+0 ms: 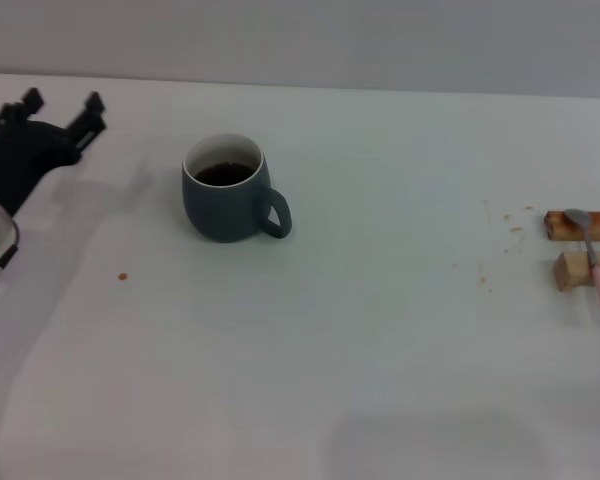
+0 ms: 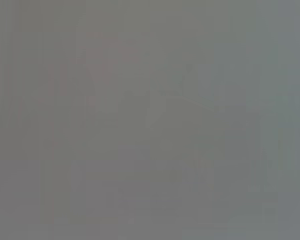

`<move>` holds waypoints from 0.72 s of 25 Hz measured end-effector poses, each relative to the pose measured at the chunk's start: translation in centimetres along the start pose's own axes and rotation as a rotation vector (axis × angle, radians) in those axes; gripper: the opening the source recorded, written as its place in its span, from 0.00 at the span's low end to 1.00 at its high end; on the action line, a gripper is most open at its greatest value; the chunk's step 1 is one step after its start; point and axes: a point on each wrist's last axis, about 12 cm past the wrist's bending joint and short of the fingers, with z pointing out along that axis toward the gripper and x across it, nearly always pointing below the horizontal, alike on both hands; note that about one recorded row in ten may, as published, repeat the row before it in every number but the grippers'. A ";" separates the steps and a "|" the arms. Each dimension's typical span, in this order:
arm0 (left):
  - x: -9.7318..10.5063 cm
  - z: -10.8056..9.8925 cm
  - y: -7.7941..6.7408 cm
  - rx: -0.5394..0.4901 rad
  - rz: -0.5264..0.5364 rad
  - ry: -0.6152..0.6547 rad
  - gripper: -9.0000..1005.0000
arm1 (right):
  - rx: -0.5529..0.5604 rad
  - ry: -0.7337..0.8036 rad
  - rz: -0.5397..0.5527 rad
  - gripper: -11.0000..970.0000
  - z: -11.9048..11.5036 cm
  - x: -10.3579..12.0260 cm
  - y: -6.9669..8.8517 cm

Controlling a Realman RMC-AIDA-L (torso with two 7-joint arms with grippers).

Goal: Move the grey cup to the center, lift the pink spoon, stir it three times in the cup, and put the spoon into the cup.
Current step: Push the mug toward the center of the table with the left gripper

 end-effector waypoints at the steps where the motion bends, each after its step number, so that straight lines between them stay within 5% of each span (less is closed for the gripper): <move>1: 0.0 0.5 -0.2 0.009 0.020 0.023 0.84 | -0.002 0.001 -0.001 0.82 0.0 0.0 0.0; 18: 0.1 3.5 -0.9 0.051 0.158 0.205 0.84 | -0.040 0.027 0.043 0.82 -0.4 0.4 0.5</move>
